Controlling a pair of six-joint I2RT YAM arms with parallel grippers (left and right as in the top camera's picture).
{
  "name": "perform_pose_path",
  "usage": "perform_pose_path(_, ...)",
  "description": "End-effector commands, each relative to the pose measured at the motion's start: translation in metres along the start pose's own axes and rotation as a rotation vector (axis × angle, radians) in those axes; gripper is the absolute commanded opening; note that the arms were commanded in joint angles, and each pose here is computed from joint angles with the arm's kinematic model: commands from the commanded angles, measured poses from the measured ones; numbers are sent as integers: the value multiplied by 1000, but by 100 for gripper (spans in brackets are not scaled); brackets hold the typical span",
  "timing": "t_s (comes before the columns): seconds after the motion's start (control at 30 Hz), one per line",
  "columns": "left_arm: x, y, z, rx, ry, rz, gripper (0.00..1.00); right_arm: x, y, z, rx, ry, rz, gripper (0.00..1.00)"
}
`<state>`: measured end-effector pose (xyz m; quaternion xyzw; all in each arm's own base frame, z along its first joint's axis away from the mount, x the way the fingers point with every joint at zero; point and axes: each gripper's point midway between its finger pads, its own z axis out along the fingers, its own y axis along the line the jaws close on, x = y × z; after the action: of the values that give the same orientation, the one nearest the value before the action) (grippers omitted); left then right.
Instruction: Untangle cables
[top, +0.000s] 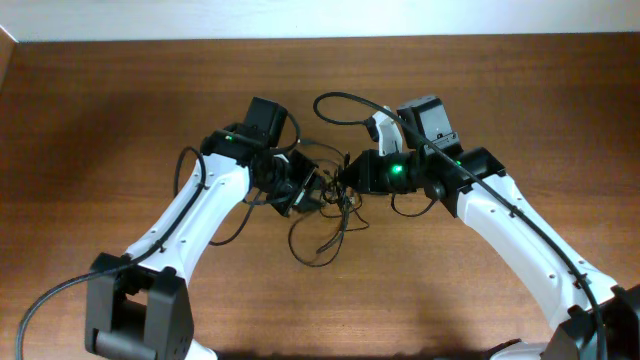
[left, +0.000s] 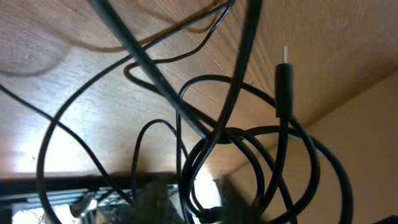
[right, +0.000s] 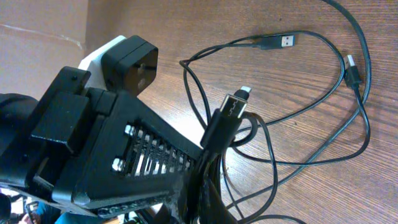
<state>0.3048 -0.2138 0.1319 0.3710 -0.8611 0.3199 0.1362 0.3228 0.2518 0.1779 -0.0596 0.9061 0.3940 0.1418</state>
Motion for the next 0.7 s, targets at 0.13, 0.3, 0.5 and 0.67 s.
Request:
perform_pose_path(0.13, -8, 6, 3, 30, -13, -73, 0, 0, 6, -5, -8, -9, -25, 4)
perform_pose_path(0.3, -74, 4, -48, 193, -83, -230, 0, 29, -8, -6, 44, 103, -81, 4)
perform_pose_path(0.5, -97, 8, -56, 104, -253, 590, 0, 16, -51, -13, 291, 4, 89, 4)
perform_pose_path(0.67, -121, 53, -59, -206, -336, 809, 0, 17, -50, -13, 290, 5, 87, 4)
